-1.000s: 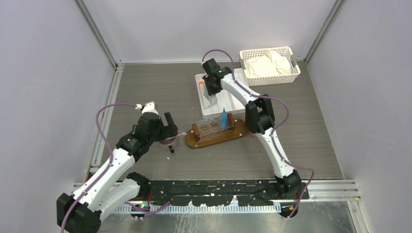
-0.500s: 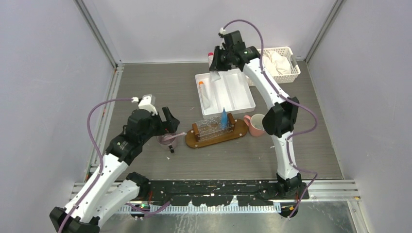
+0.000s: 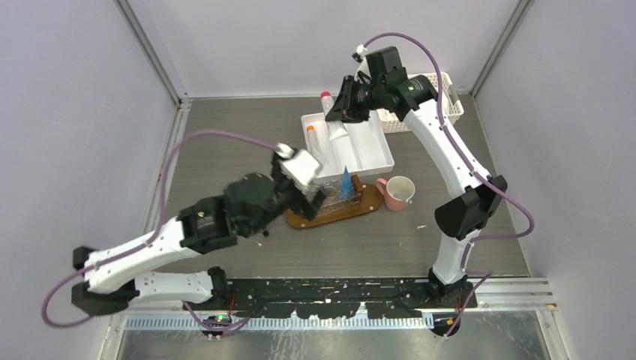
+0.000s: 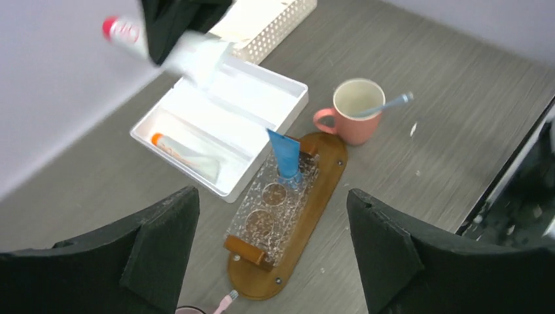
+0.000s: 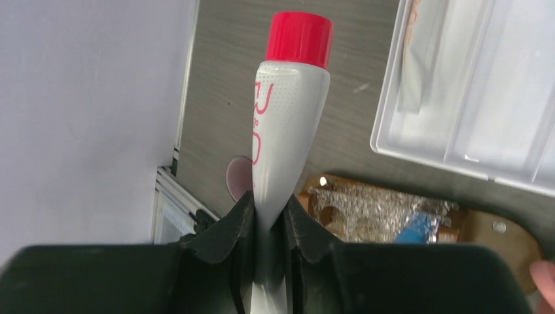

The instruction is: Prepare toiletry sets of a toothbrush and toothpaste on the tray

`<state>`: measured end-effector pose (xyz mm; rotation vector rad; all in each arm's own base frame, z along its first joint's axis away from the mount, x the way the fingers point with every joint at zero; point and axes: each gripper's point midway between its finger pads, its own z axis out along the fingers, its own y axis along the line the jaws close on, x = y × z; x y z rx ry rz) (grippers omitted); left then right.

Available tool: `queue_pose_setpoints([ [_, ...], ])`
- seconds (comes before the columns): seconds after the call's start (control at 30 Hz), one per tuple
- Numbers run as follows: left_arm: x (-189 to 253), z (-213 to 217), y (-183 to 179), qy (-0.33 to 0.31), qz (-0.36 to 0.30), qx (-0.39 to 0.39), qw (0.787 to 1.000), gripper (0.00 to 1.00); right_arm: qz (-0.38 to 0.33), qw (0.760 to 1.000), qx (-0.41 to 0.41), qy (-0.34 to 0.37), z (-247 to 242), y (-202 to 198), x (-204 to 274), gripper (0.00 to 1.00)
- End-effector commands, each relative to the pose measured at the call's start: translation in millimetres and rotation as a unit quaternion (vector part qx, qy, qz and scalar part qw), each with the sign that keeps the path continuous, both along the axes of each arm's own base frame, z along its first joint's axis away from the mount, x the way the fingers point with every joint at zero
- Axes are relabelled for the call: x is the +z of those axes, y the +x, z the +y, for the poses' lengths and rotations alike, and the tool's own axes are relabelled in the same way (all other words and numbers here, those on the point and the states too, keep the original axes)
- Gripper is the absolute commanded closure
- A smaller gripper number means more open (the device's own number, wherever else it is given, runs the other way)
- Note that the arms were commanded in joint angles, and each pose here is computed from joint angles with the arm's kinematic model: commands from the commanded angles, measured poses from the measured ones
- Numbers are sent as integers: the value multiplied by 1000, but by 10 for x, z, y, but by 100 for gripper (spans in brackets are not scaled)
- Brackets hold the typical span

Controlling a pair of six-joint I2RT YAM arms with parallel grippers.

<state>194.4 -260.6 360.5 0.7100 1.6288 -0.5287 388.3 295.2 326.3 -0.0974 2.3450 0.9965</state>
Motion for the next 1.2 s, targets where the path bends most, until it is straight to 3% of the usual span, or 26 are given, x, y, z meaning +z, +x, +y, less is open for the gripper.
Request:
queue_pose_setpoints([
  [0.0,-53,-55,-17,213,-162,102,958,16,33,999,30,-3,-108,-446,3,88],
  [0.07,-95,-103,-68,304,-225,160,912,16,50,998,44,-5,-134,-591,-81,88],
  [0.13,-160,-199,-141,353,-264,188,878,16,60,997,56,-6,-171,-722,-154,88],
  [0.2,-149,-304,-253,365,-303,192,859,15,65,996,64,-8,-222,-852,-204,88],
  [0.23,-79,-337,-319,326,-309,204,870,15,70,995,71,-4,-233,-921,-232,88],
  [0.27,-97,-353,-346,350,-328,201,854,15,71,995,73,-3,-247,-967,-258,88],
  [0.3,-72,-362,-369,333,-331,210,858,15,75,994,75,-1,-261,-1016,-291,88],
  [0.47,-198,-580,-410,382,-388,211,812,14,83,993,88,15,-311,-1261,-384,88],
  [0.6,-279,-730,-424,374,-399,202,812,14,79,993,91,16,-374,-1397,-479,88],
  [0.77,-260,-649,-307,353,-382,222,825,22,83,991,100,16,-402,-1516,-588,89],
  [1.0,-388,-632,-130,356,-372,238,823,23,67,991,110,33,-342,-1616,-432,90],
  [1.17,-510,-660,-3,352,-353,244,832,33,62,990,117,47,-304,-1696,-327,90],
])
